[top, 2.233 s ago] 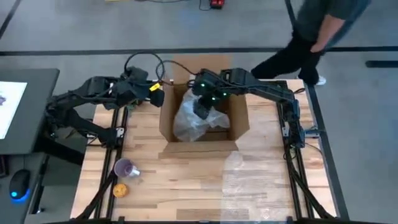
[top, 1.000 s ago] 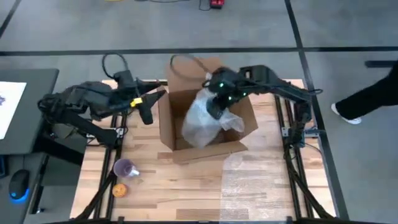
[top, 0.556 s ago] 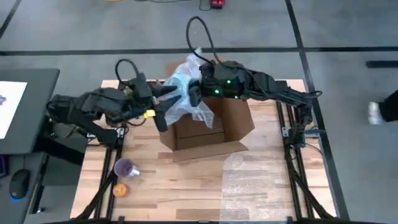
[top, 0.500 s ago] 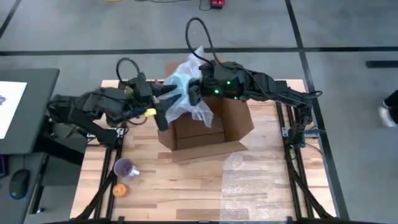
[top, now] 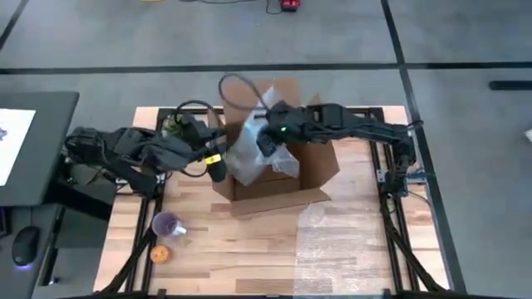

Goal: Wrap mug
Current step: Put the wrapped blue mug into the box

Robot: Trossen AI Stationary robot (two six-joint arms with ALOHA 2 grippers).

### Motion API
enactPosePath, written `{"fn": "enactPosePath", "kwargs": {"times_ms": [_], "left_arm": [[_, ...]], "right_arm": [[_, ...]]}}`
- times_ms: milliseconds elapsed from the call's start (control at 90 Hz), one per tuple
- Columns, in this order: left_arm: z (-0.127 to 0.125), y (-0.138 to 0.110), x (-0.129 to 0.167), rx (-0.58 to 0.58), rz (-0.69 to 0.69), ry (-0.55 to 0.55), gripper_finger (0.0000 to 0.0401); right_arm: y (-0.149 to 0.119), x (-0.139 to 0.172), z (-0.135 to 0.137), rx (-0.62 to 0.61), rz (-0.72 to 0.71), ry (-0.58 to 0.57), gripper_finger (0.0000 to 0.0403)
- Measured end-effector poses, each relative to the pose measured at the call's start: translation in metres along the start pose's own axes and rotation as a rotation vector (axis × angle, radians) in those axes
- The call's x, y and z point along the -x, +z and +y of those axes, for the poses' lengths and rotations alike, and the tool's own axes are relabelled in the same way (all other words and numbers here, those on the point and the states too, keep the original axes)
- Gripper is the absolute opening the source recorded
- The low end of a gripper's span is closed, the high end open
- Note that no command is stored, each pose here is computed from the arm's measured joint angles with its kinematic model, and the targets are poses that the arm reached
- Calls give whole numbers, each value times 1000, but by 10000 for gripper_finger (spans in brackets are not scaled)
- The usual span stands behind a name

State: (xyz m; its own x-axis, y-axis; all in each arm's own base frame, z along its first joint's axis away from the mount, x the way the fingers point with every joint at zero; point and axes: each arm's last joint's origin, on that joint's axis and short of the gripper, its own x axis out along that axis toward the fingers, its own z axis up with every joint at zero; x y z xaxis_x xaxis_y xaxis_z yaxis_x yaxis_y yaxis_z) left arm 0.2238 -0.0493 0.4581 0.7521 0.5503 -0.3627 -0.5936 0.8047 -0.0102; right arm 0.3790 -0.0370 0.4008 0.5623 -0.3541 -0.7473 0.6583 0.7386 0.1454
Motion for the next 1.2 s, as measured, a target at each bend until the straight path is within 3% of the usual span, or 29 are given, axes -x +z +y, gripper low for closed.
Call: {"fn": "enactPosePath", "kwargs": {"times_ms": [144,322,489,867,1056,1200], "left_arm": [[1,-7,0,-6,51,11,134],[3,-13,2,1,96,29,134],[7,-17,3,7,135,48,134],[4,-42,-9,-88,320,182,134],[-10,-50,-22,-148,350,200,134],[-20,-47,-22,-171,307,140,134]], "right_arm": [[-16,-49,-1,5,142,94,22],[-34,-99,0,13,300,101,22],[-51,-107,-2,113,430,33,22],[-97,-146,-18,200,627,-50,23],[-108,-161,-21,191,607,-16,23],[-110,-167,-24,174,596,-5,23]]}}
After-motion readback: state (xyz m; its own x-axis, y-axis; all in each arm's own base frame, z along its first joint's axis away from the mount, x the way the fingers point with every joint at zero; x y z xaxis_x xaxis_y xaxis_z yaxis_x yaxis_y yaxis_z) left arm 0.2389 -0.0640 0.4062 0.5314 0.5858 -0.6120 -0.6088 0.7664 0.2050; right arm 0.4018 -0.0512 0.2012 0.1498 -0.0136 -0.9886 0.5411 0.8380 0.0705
